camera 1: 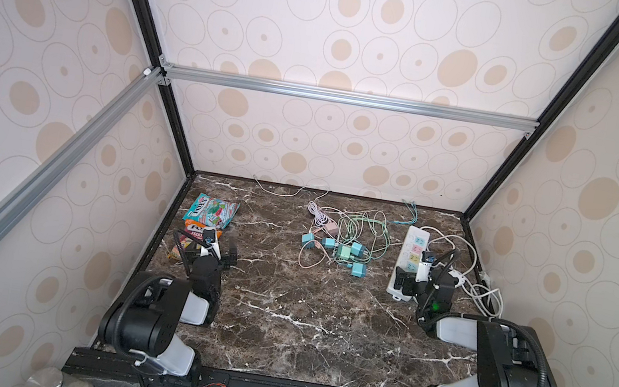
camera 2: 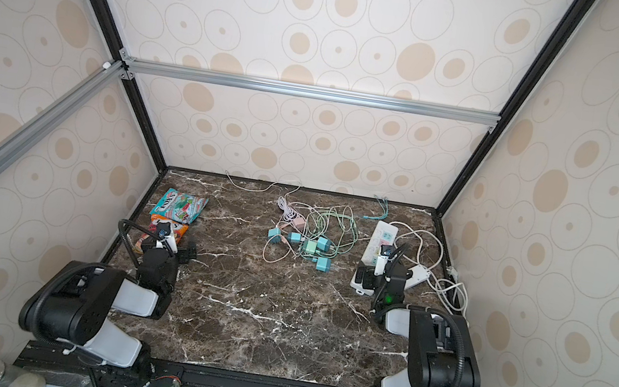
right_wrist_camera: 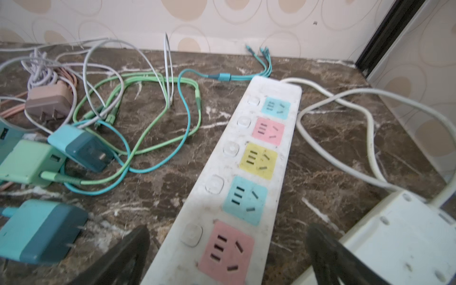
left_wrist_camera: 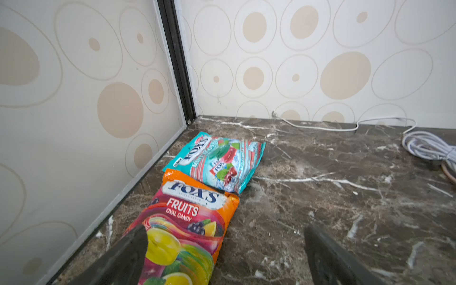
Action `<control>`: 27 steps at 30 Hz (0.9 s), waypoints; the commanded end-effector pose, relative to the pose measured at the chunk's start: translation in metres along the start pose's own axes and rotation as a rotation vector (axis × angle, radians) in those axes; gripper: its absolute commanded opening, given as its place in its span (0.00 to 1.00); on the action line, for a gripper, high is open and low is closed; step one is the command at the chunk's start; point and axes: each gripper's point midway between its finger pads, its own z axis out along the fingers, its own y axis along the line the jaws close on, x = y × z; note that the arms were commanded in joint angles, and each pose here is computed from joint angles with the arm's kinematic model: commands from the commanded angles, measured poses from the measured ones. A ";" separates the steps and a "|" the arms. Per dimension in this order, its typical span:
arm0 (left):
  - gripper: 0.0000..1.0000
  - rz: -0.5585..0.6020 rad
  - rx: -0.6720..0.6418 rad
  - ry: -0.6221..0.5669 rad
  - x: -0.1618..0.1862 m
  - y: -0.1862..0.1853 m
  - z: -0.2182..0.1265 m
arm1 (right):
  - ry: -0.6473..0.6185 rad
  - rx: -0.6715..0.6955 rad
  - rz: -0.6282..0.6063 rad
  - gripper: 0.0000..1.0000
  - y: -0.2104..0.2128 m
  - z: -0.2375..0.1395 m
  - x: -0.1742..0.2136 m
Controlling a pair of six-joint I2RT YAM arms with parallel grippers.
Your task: Insert the plug
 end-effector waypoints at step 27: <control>0.98 -0.506 -0.034 -0.014 -0.093 0.026 -0.048 | 0.754 0.399 0.506 0.99 -0.035 0.044 -0.005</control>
